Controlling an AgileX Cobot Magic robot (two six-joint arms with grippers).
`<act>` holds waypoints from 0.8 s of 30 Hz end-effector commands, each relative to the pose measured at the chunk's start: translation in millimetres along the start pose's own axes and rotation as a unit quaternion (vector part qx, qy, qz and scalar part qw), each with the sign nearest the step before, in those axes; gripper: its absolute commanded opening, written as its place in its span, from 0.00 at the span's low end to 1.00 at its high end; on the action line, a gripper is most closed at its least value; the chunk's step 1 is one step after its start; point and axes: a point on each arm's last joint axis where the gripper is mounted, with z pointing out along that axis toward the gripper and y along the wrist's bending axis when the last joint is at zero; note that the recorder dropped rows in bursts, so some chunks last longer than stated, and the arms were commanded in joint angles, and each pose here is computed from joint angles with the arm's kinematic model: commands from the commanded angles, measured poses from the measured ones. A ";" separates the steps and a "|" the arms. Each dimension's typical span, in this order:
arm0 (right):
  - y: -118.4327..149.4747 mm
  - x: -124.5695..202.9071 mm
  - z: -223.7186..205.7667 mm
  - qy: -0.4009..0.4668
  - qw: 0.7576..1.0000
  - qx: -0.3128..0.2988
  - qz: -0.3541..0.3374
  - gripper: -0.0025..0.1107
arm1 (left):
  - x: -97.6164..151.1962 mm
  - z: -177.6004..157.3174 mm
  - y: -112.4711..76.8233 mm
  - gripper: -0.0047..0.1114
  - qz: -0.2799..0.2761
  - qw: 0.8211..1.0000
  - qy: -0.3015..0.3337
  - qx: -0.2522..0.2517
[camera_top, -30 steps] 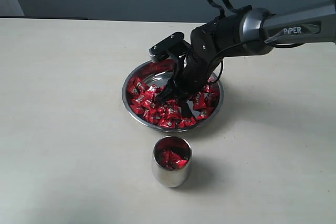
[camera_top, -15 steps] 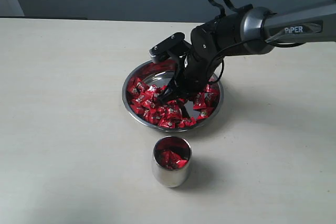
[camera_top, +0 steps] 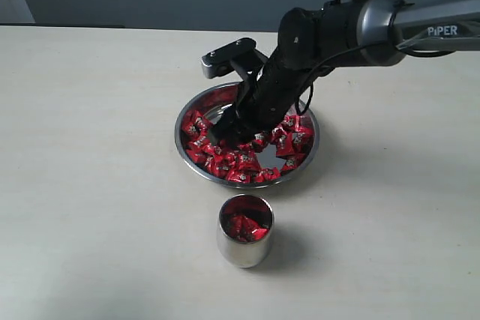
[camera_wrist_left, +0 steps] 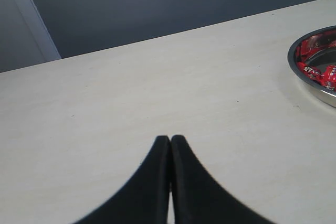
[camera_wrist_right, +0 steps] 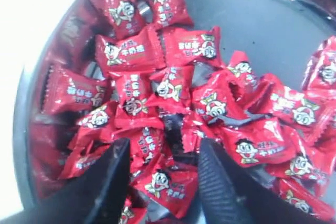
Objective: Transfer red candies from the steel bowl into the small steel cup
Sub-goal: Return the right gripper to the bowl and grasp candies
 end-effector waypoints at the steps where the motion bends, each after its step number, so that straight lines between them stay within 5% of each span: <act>1: -0.6 7.3 5.9 0.038 0.999 -0.018 0.010 0.38 | -1.1 -0.4 0.0 0.04 -0.003 1.000 -0.006 0.000; 18: -5.1 16.3 28.0 0.064 0.998 -0.013 0.008 0.37 | -1.1 -0.4 0.0 0.04 -0.003 1.000 -0.006 0.000; 24: -5.6 8.8 21.1 0.034 0.999 -0.005 0.006 0.08 | -1.1 -0.4 0.0 0.04 -0.003 1.000 -0.006 0.000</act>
